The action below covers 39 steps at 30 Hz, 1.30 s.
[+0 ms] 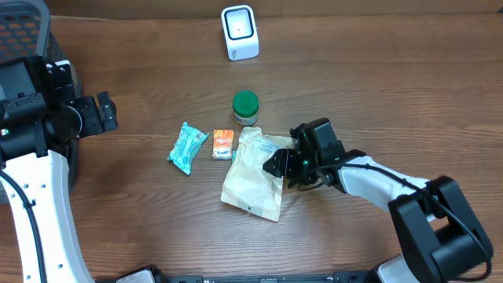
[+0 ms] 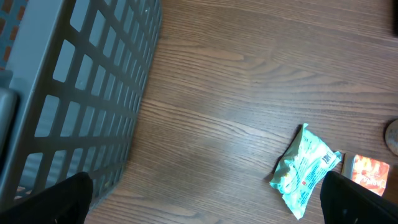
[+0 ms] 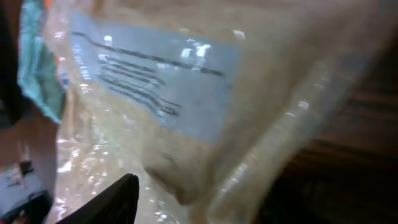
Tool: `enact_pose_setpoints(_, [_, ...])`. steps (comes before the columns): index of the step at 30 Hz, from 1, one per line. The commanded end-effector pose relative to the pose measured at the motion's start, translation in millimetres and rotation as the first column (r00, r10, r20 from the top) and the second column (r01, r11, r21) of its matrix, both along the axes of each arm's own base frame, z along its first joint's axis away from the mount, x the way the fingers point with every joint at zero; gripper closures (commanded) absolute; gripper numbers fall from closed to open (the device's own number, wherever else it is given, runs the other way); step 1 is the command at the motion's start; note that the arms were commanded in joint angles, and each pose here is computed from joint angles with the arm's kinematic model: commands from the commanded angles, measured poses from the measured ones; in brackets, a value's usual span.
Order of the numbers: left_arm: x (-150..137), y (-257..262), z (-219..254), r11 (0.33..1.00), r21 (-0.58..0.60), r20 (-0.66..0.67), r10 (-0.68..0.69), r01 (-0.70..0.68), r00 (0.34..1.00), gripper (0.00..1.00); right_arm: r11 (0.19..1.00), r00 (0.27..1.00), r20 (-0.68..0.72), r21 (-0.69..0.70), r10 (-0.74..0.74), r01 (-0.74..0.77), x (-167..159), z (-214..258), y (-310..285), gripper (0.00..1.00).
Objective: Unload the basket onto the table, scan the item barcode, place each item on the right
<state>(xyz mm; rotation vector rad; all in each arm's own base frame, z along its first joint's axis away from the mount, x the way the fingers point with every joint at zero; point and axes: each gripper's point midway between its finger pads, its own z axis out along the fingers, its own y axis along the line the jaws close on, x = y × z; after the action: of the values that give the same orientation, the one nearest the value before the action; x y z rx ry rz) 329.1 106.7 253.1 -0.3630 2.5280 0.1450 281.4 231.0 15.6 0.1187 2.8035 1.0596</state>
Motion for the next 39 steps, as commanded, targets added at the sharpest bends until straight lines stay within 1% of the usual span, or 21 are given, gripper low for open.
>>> enact_pose_setpoints(1, [2, -2, 1, 1.0, 0.001, 0.006, -0.017, 0.017, 1.0, 0.0, 0.996, 0.997, -0.058, 0.078, 0.053, -0.049, -11, -11, 13, 0.38])
enact_pose_setpoints(3, [2, -2, 1, 1.0, 0.001, 0.005, -0.017, 0.017, 1.0, 0.01, 0.994, 0.995, -0.084, 0.1, 0.053, -0.044, -12, -19, 18, 0.39])
enact_pose_setpoints(4, [2, -2, 1, 1.0, 0.001, 0.005, -0.017, 0.017, 1.0, 0.0, 0.995, 0.994, -0.104, 0.096, 0.044, -0.034, -13, -24, 18, 0.42])
enact_pose_setpoints(5, [2, -2, 1, 1.0, 0.001, 0.005, -0.017, 0.017, 1.0, 0.0, 0.995, 0.992, -0.123, 0.093, 0.035, -0.023, -14, -29, 18, 0.47])
enact_pose_setpoints(7, [2, -2, 1, 1.0, 0.001, 0.006, -0.016, 0.016, 1.0, 0.01, 0.996, 0.988, -0.156, 0.087, 0.016, -0.002, -15, -35, 17, 0.73])
enact_pose_setpoints(8, [2, -2, 1, 1.0, 0.001, 0.006, -0.017, 0.017, 1.0, 0.0, 0.996, 0.987, -0.16, 0.087, 0.008, 0.006, -15, -35, 16, 0.82])
enact_pose_setpoints(9, [2, -2, 1, 1.0, 0.001, 0.006, -0.017, 0.017, 1.0, 0.0, 0.996, 0.988, -0.154, 0.091, 0.006, 0.008, -13, -34, 16, 0.9])
enact_pose_setpoints(11, [2, -2, 1, 1.0, 0.001, 0.005, -0.017, 0.017, 1.0, 0.0, 0.994, 0.99, -0.141, 0.109, 0.014, 0.001, -11, -31, 18, 0.96])
enact_pose_setpoints(17, [2, -2, 1, 1.0, 0.001, 0.005, -0.017, 0.017, 1.0, 0.01, 0.99, 0.994, -0.104, 0.138, 0.03, -0.016, -6, -16, 22, 0.96])
enact_pose_setpoints(21, [2, -2, 1, 1.0, 0.001, 0.006, -0.017, 0.017, 1.0, 0.0, 0.992, 0.999, -0.028, 0.123, 0.041, -0.037, -3, 9, 19, 0.96])
enact_pose_setpoints(24, [2, -2, 1, 1.0, 0.001, 0.005, -0.017, 0.017, 1.0, 0.0, 0.999, 0.998, 0.05, 0.029, 0.023, -0.025, 1, 36, 4, 0.96])
enact_pose_setpoints(26, [2, -2, 1, 1.0, 0.001, 0.006, -0.017, 0.017, 1.0, 0.0, 0.996, 0.995, 0.102, -0.092, 0.009, 0.0, 5, 58, -15, 0.96])
enact_pose_setpoints(27, [2, -2, 1, 1.0, 0.001, 0.006, -0.017, 0.017, 1.0, 0.0, 0.984, 0.991, 0.131, -0.176, -0.003, 0.026, 7, 72, -29, 0.96])
enact_pose_setpoints(29, [2, -2, 1, 1.0, 0.001, 0.006, -0.017, 0.017, 1.0, 0.01, 0.937, 0.984, 0.178, -0.338, -0.024, 0.084, 10, 99, -58, 0.96])
enact_pose_setpoints(31, [2, -2, 1, 1.0, 0.001, 0.006, -0.017, 0.017, 1.0, 0.0, 0.861, 0.976, 0.213, -0.486, -0.051, 0.151, 11, 125, -87, 0.96])
enact_pose_setpoints(32, [2, -2, 1, 1.0, 0.001, 0.006, -0.017, 0.017, 1.0, 0.0, 0.805, 0.972, 0.229, -0.564, -0.059, 0.182, 10, 140, -103, 0.96])
enact_pose_setpoints(34, [2, -2, 1, 1.0, 0.001, 0.006, -0.017, 0.017, 1.0, 0.01, 0.702, 0.966, 0.252, -0.677, -0.061, 0.221, 9, 162, -127, 0.96])
enact_pose_setpoints(35, [2, -2, 1, 1.0, 0.001, 0.006, -0.017, 0.017, 1.0, 0.0, 0.637, 0.964, 0.258, -0.735, -0.057, 0.235, 8, 171, -140, 0.96])
enact_pose_setpoints(37, [2, -2, 1, 1.0, 0.001, 0.006, -0.017, 0.017, 1.0, 0.0, 0.526, 0.965, 0.255, -0.815, -0.052, 0.244, 8, 180, -160, 0.96])
enact_pose_setpoints(39, [2, -2, 1, 1.0, 0.001, 0.006, -0.017, 0.017, 1.0, 0.0, 0.413, 0.973, 0.23, -0.883, -0.032, 0.223, 9, 178, -176, 0.96])
